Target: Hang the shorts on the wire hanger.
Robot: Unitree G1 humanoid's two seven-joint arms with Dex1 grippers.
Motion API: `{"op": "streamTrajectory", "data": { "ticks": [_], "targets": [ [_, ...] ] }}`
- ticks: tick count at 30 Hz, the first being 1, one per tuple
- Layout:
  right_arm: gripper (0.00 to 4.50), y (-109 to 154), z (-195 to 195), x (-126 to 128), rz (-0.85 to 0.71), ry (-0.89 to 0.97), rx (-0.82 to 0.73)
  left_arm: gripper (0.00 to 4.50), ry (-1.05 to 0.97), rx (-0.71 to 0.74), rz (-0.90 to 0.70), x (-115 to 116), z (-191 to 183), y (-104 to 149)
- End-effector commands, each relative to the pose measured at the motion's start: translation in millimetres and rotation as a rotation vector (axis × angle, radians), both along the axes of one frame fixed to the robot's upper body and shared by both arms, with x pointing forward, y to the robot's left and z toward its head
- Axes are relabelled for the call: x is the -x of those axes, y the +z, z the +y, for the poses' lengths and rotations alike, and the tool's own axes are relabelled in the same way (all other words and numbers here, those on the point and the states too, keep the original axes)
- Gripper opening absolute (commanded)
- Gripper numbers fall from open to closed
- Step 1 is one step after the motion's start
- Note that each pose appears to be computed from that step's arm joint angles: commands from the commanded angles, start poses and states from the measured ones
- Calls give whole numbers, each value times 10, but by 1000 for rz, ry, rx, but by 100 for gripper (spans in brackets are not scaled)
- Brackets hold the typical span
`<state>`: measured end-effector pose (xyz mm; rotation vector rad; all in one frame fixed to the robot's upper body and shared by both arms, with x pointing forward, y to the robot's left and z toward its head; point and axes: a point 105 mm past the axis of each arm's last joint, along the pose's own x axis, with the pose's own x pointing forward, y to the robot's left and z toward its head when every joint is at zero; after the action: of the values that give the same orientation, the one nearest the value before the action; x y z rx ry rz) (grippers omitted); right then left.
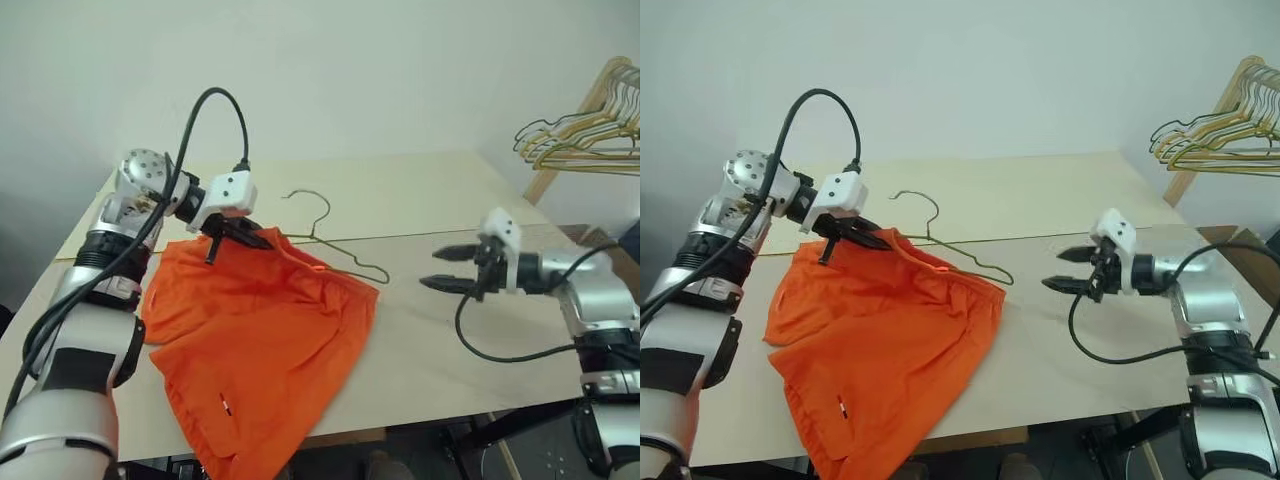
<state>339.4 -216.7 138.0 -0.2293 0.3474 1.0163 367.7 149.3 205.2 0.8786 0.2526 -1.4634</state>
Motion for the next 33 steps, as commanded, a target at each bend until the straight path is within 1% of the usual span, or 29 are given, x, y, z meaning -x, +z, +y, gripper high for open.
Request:
{"op": "streamTrajectory", "data": {
  "ticks": [1,3,5,8,13,18,21,23,30,31,32,33],
  "targets": [
    [425,-106,69,104,155,-13,-192,0,-14,45,-73,25,6,249],
    [425,-231,184,152,230,-6,-242,0,-15,44,-77,44,26,256],
    [425,-358,409,194,327,14,-325,0,-15,47,-86,62,40,278],
    [425,-434,638,213,380,30,-380,0,-16,53,-92,81,43,300],
    [425,-558,898,137,412,2,-403,0,-9,60,-99,83,49,314],
    [425,-570,975,45,391,-24,-422,0,-4,66,-98,92,56,314],
    [370,-553,972,-13,412,-52,-460,0,1,69,-98,90,60,300],
    [308,-554,971,-23,422,-54,-471,0,5,72,-98,91,61,293],
    [51,-611,1008,-34,427,-72,-452,0,20,87,-94,90,79,274],
    [20,-618,1010,-34,424,-76,-448,0,23,88,-94,88,86,274],
    [4,-614,1004,-39,413,-82,-447,0,23,92,-93,91,97,277],
    [4,-610,999,-43,407,-86,-449,0,23,95,-93,93,104,279]
  ]
}}
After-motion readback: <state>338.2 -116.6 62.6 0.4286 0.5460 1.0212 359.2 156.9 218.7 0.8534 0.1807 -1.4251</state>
